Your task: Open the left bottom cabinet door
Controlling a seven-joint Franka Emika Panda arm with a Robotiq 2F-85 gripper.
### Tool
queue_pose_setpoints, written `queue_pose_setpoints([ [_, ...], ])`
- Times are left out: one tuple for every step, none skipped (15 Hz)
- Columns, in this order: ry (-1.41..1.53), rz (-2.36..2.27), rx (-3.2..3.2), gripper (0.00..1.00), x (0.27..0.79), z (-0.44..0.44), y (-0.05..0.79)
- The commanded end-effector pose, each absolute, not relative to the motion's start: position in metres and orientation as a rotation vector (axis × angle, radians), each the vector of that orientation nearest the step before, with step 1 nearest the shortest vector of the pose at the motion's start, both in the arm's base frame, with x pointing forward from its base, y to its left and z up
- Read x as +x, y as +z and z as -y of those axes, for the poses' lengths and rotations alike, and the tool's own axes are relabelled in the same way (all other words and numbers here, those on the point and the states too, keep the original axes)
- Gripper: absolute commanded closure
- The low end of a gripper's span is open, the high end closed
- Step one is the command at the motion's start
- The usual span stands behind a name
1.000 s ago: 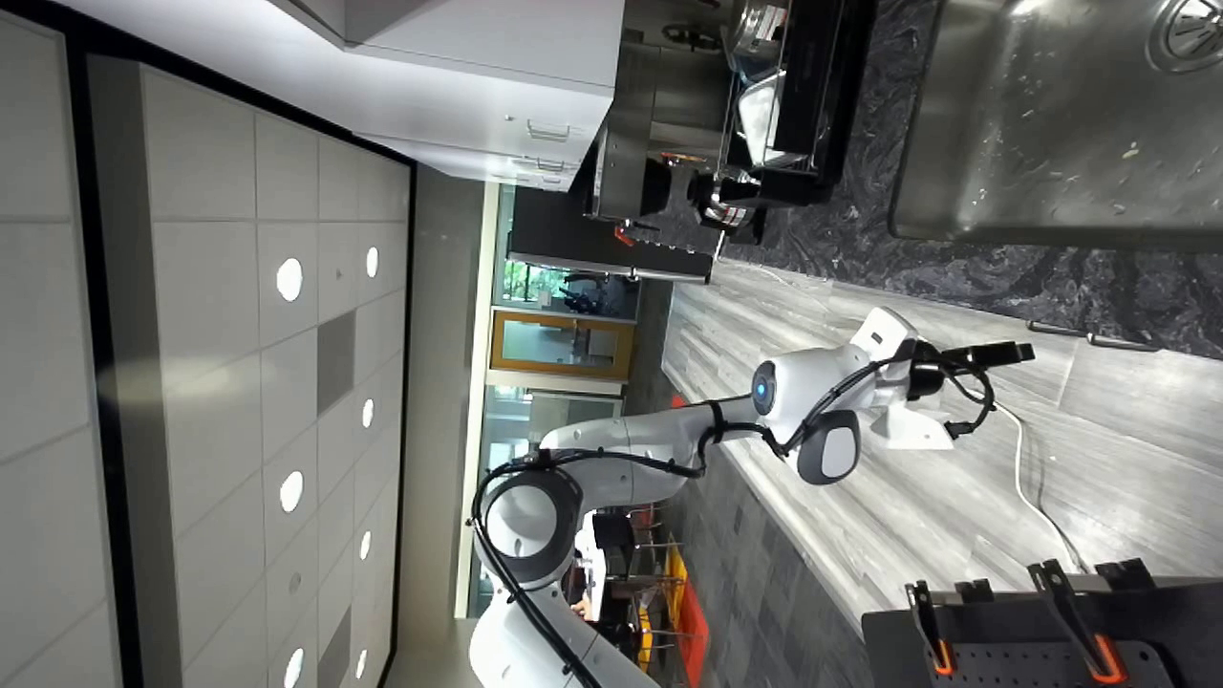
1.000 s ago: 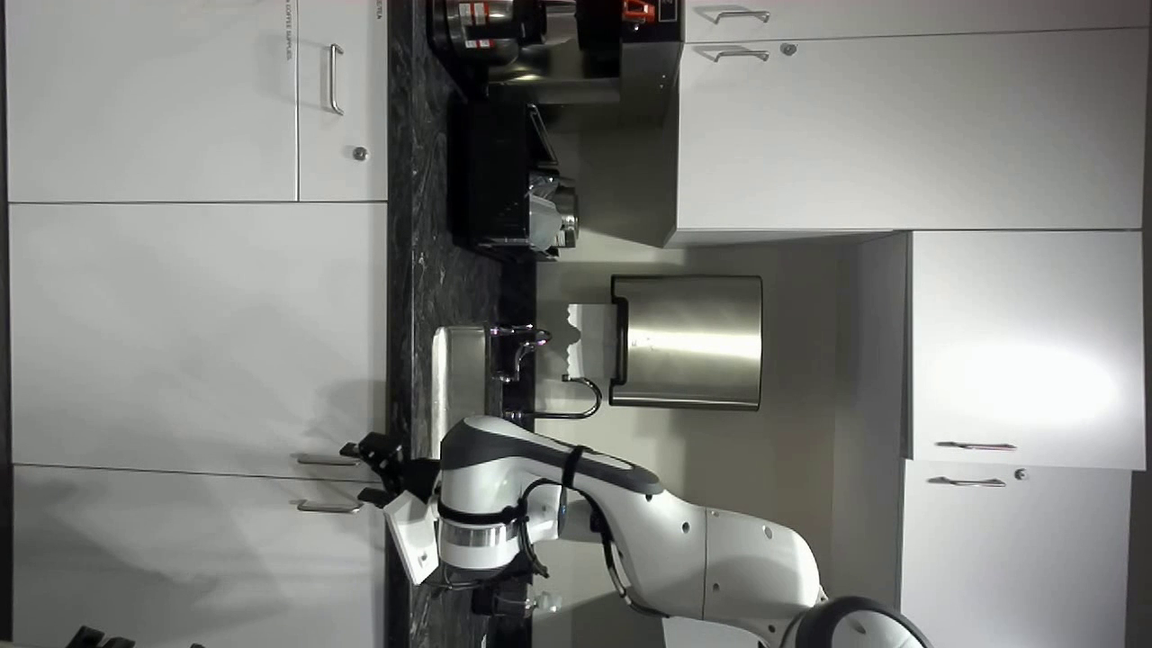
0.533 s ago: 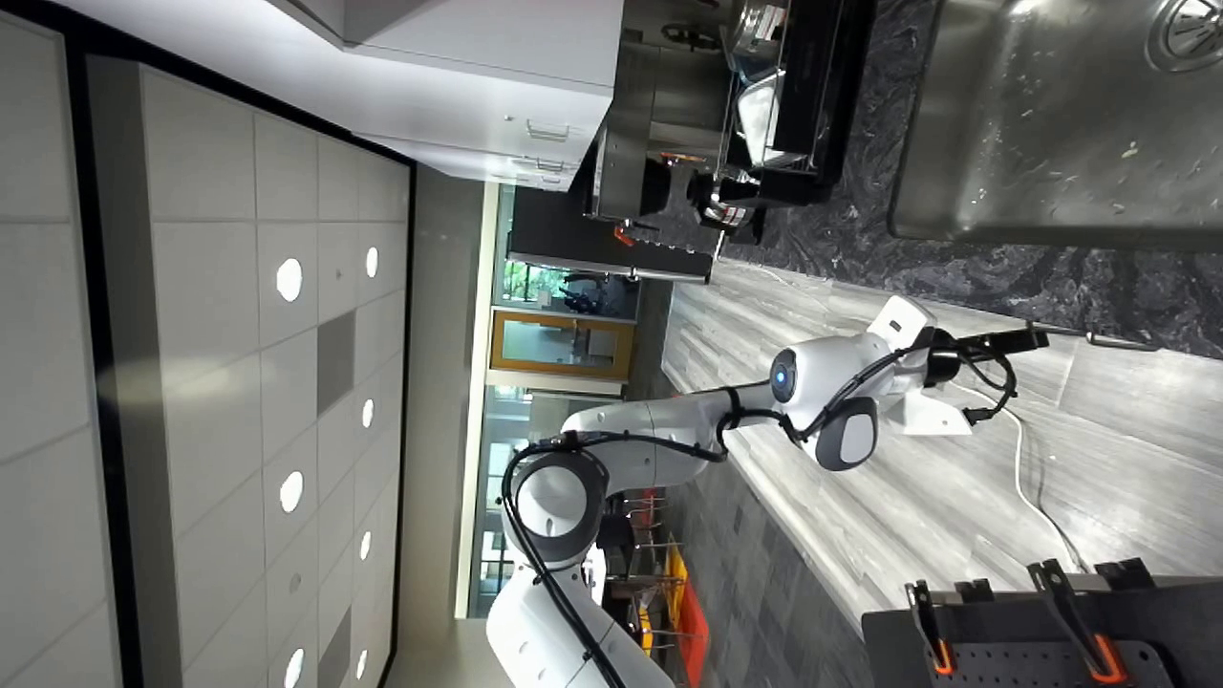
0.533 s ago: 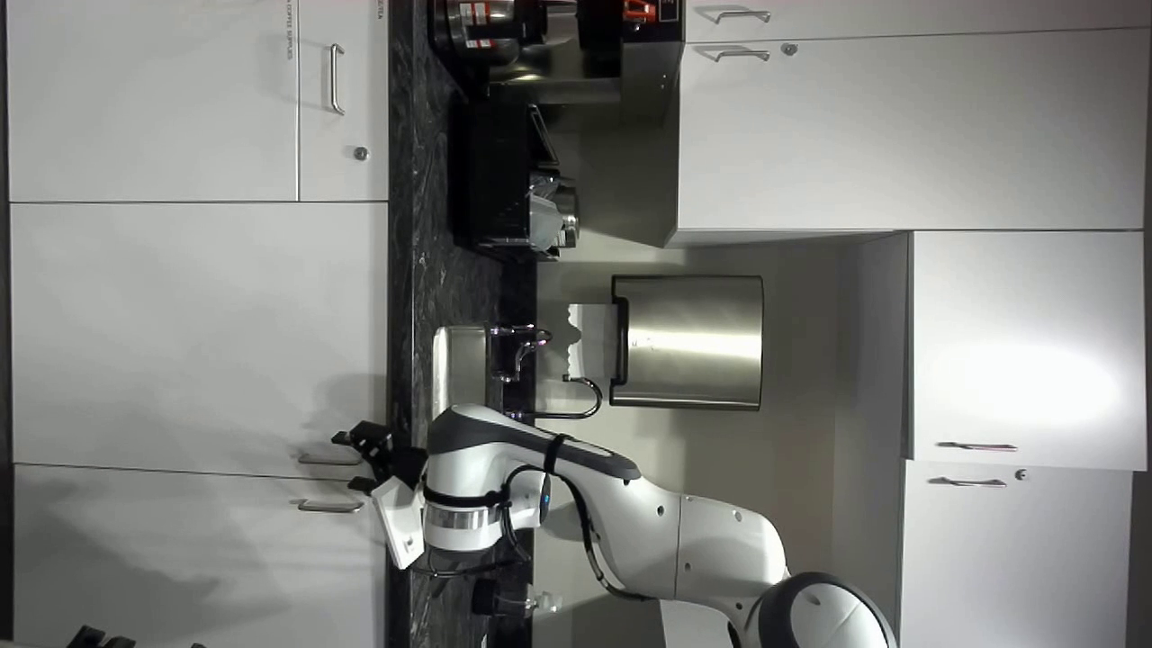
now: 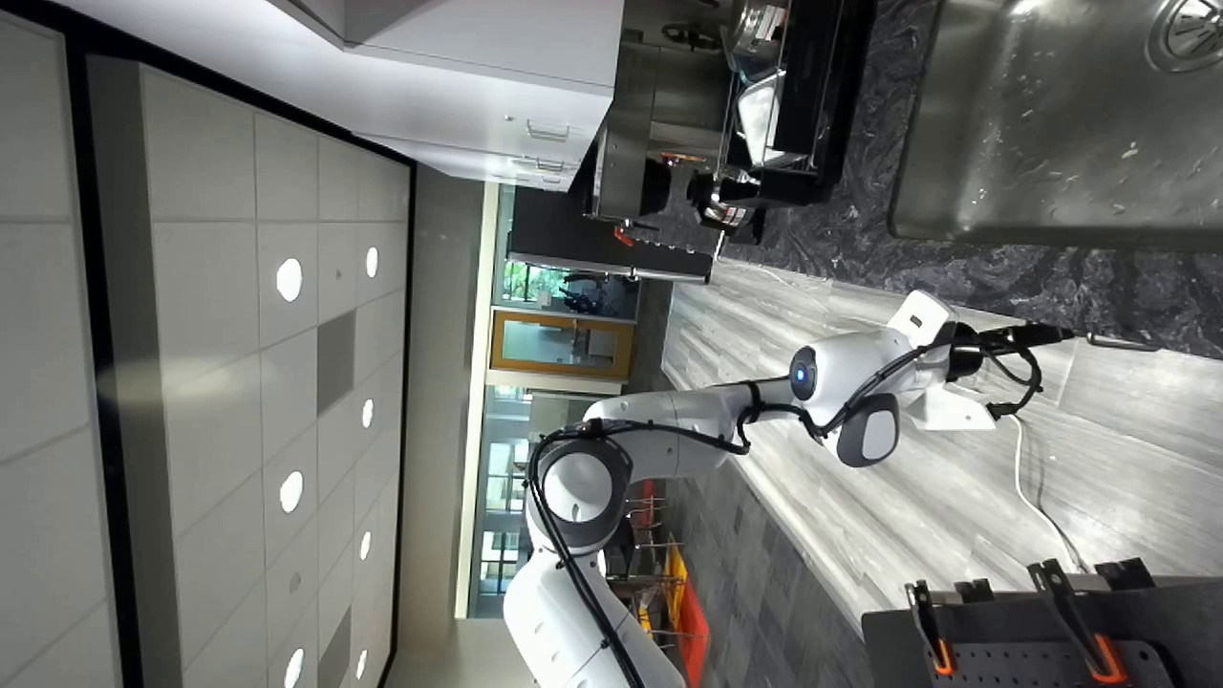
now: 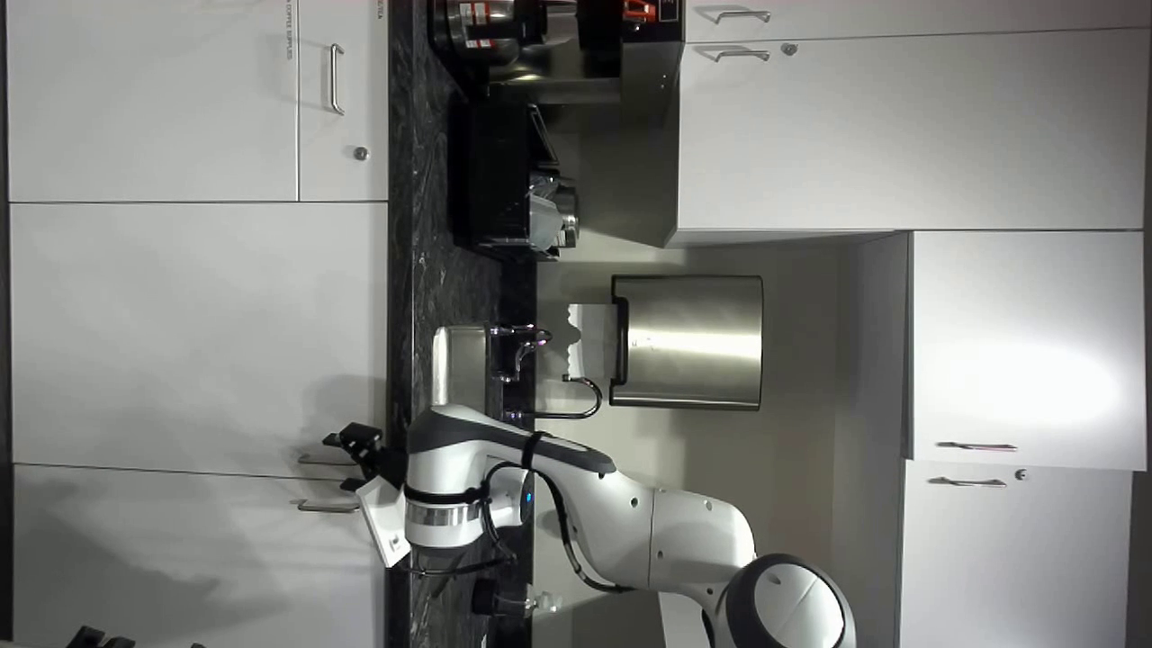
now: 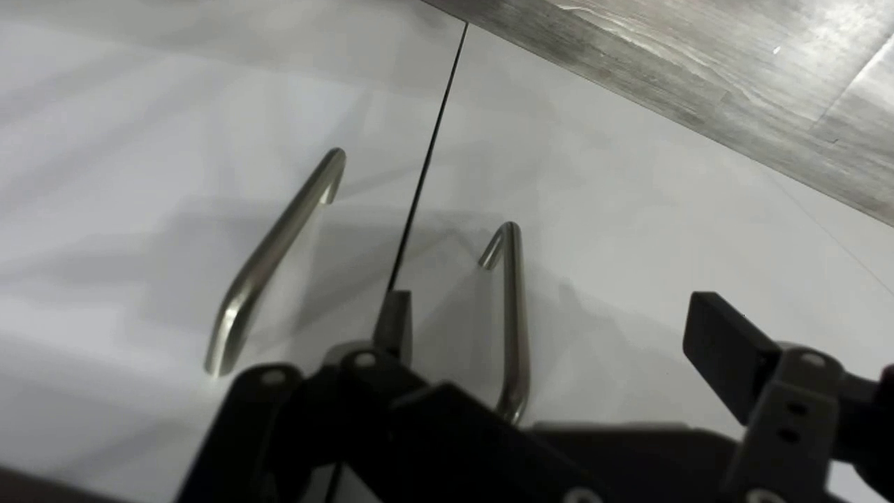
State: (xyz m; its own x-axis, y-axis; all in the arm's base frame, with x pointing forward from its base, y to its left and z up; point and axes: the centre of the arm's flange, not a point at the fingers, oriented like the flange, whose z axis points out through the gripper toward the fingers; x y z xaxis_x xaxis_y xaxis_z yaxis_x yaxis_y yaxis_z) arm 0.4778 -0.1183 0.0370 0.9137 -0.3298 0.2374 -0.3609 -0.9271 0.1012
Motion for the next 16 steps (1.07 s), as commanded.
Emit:
queue_pose_setpoints([
  [0.367, 0.456, 2.939, 0.00, 0.480, 0.123, 0.034],
  [0.366, 0.420, 2.945, 0.00, 0.481, 0.124, 0.034],
  [0.363, 0.374, 2.954, 0.00, 0.481, 0.125, 0.035],
  [0.361, 0.338, 2.964, 0.00, 0.481, 0.125, 0.035],
  [0.362, 0.303, 2.973, 0.00, 0.481, 0.124, 0.034],
  [0.360, 0.256, 2.985, 0.00, 0.481, 0.123, 0.033],
  [0.361, 0.221, 2.989, 0.00, 0.482, 0.121, 0.032],
  [0.354, 0.181, 2.994, 0.00, 0.482, 0.119, 0.031],
  [0.341, 0.163, 2.994, 0.00, 0.482, 0.118, 0.031],
  [0.306, 0.243, 3.007, 0.00, 0.482, 0.112, 0.028],
  [0.303, 0.228, 3.008, 0.00, 0.482, 0.112, 0.027],
  [0.303, 0.223, 3.009, 0.00, 0.482, 0.112, 0.027],
  [0.303, 0.220, 3.009, 0.00, 0.482, 0.112, 0.027],
  [0.303, 0.219, 3.009, 0.00, 0.483, 0.112, 0.027],
  [0.342, 0.205, 2.984, 0.00, 0.483, 0.111, 0.025],
  [0.371, 0.179, 2.961, 0.00, 0.483, 0.109, 0.023],
])
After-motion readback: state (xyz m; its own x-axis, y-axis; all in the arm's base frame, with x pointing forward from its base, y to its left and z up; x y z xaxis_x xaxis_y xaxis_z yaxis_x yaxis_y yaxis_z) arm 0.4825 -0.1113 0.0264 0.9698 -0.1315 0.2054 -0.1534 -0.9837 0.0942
